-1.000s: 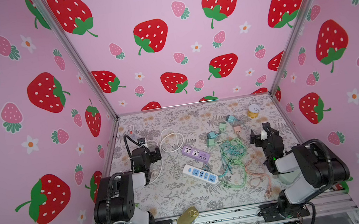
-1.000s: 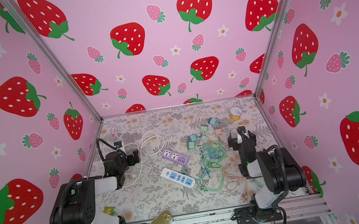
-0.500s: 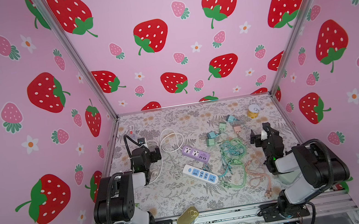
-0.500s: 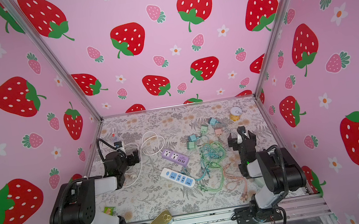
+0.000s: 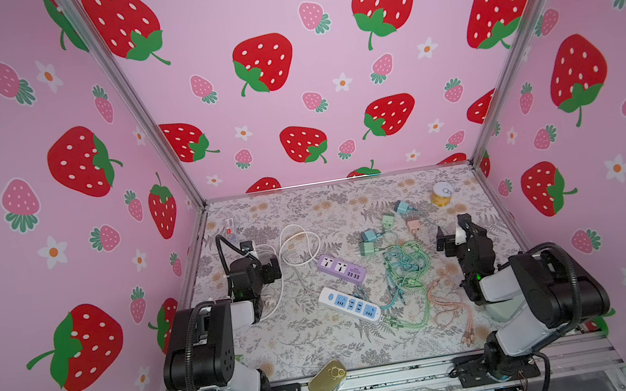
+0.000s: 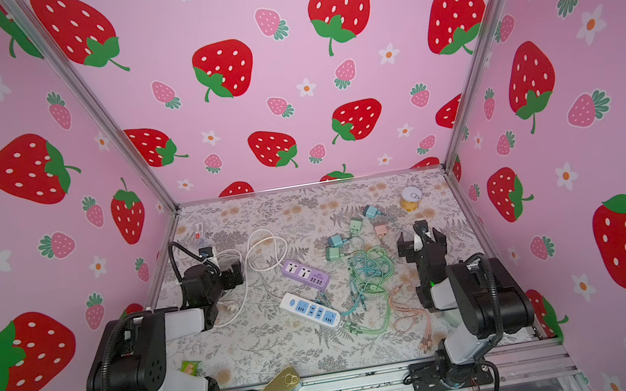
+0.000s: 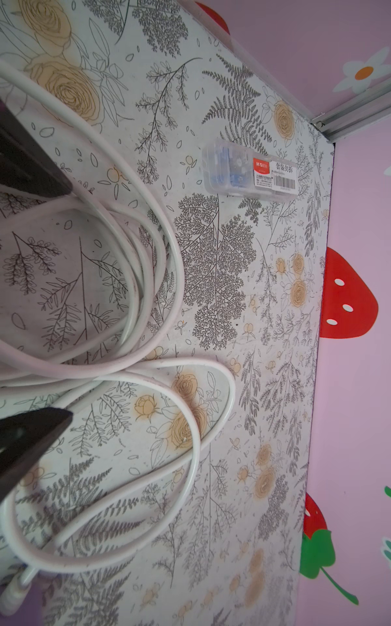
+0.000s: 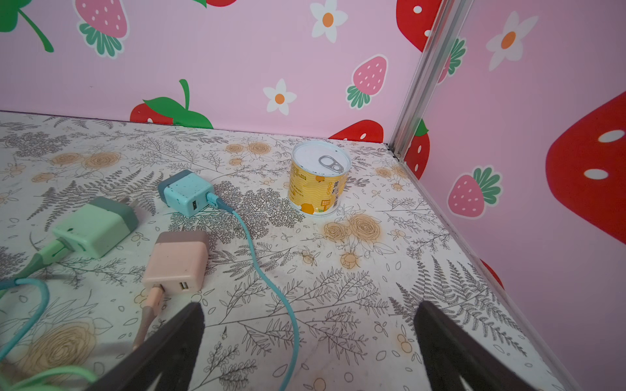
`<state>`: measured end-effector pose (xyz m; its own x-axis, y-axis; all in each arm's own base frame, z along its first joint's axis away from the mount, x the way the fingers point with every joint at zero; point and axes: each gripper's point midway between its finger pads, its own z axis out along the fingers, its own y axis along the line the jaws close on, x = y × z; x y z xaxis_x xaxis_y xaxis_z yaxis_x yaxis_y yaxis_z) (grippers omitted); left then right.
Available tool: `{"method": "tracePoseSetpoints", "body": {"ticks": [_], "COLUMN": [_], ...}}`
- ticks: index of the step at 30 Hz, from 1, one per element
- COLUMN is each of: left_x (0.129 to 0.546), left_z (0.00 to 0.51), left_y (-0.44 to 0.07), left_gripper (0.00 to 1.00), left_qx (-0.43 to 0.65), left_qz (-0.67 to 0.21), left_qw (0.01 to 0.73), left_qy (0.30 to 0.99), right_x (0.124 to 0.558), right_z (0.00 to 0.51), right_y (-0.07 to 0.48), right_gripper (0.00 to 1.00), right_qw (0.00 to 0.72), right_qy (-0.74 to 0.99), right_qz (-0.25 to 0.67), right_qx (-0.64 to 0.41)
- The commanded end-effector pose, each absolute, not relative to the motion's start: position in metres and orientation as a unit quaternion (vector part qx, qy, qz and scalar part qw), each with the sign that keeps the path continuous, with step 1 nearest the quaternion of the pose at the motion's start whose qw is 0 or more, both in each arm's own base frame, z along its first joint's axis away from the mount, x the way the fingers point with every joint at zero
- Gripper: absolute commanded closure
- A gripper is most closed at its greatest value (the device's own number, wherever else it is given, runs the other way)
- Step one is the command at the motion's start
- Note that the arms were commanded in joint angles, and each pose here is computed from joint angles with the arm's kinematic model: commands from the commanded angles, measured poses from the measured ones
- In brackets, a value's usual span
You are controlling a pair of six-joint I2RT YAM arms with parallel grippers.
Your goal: Insert the plug
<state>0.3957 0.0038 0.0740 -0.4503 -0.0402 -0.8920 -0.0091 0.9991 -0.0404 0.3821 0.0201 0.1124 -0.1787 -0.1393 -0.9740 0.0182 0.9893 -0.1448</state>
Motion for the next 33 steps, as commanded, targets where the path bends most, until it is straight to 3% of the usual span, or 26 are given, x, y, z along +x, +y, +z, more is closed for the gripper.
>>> {"method": "tracePoseSetpoints", "body": {"ticks": [1,20,33], "left_x": [0.404,0.389,0.356], "left_z": [0.084,0.128,0.183], "left_y": [0.005,0.008,-0.062], "left_gripper": [0.01,0.01,0.01], "left_qx": [-0.013,-0.052,-0.021], "left_qz": [-0.016,0.045,-0.043], "left_qw": [0.537,0.529,0.473], "left_qy": [0.843,0.846,0.880], "right_x": [0.384,0.396,0.396], "right_z": [0.120,0.142,0.161], "right_y": [0.019,0.021,0.038], "right_gripper": [0.01,0.02,0.05], "right_qw": [0.650,0.607,0.542], "right_qy": [0.757,0.794,0.839], "right_qz": [-0.059,-0.042,-0.002], "right_qx": [-0.036,-0.015,-0.038]}}
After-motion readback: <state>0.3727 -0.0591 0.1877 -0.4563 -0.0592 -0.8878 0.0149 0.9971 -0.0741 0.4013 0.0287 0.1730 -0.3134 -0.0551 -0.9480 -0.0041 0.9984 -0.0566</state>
